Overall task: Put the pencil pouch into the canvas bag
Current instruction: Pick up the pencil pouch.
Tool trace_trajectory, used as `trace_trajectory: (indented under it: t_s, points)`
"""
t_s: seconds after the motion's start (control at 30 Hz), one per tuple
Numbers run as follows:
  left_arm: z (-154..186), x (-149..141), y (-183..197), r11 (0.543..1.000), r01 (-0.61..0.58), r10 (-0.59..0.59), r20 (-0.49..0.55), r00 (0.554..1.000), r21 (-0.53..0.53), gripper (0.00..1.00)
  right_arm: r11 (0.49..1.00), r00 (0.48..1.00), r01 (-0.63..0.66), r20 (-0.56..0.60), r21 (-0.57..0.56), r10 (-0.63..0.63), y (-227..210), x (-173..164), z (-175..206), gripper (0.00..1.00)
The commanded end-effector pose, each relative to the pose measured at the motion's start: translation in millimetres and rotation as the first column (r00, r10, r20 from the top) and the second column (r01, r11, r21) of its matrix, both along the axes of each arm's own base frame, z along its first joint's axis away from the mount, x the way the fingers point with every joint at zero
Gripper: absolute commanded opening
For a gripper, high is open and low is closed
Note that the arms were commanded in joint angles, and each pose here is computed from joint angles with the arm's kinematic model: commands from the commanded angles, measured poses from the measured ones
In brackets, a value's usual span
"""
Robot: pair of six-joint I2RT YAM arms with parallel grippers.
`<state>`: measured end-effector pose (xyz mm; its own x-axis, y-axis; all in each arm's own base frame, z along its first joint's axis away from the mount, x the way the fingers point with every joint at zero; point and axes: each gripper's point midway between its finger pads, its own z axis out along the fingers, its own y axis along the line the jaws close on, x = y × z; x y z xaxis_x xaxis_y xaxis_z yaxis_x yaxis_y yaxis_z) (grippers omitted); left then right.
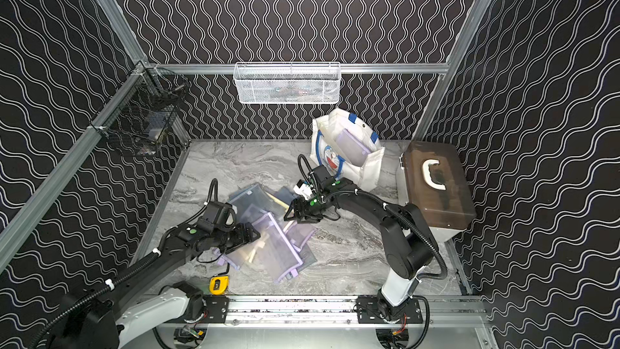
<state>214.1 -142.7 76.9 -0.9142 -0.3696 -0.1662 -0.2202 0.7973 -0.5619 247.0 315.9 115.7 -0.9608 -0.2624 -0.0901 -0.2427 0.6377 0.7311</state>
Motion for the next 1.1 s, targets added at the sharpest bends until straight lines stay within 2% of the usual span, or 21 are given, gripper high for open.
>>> trace_trajectory:
  t_s: [0.0, 0.23, 0.37, 0.5, 0.7, 0.9, 0.93, 1.07]
  points:
    - [2.4, -8.1, -10.7, 0.998, -0.008, 0.007, -0.009, 1.000, -0.058, 0.77, 0.998, 1.000, -0.030, -0.005, 0.056, 0.030, 9.3, -7.3, -2.1, 0.67]
    - [-13.1, -15.1, -22.1, 0.988, -0.030, 0.029, -0.010, 1.000, -0.149, 0.75, 0.999, 0.998, -0.052, -0.028, 0.008, 0.052, 14.2, -8.7, -33.8, 0.67]
    - [-21.2, -11.6, -32.9, 0.981, 0.005, -0.003, 0.011, 1.000, -0.194, 0.71, 0.998, 0.998, -0.048, -0.046, -0.049, 0.046, 11.1, -8.0, -56.8, 0.65]
    - [-26.7, -4.9, -44.0, 0.972, 0.064, -0.055, 0.048, 0.997, -0.224, 0.59, 0.996, 0.997, -0.045, -0.063, -0.073, 0.040, 13.7, -7.4, -74.3, 0.64]
    - [-12.1, 1.5, -54.8, 0.958, 0.132, -0.108, 0.106, 0.989, -0.256, 0.26, 0.995, 0.992, -0.059, -0.114, -0.075, 0.050, 24.6, -19.0, -86.5, 0.61]
    - [2.0, 1.8, -56.8, 0.948, 0.166, -0.124, 0.168, 0.978, -0.270, 0.04, 0.993, 0.991, -0.102, -0.098, -0.065, 0.096, 23.0, -26.4, -71.1, 0.57]
    - [5.2, 4.1, -57.1, 0.948, 0.172, -0.125, 0.184, 0.975, -0.268, 0.00, 0.993, 0.991, -0.107, -0.091, -0.049, 0.102, 23.6, -27.3, -66.9, 0.56]
    - [24.4, 17.4, -64.5, 0.941, 0.213, -0.148, 0.244, 0.958, -0.265, 0.00, 0.992, 0.991, -0.124, -0.053, 0.011, 0.124, 26.5, -29.4, -37.4, 0.55]
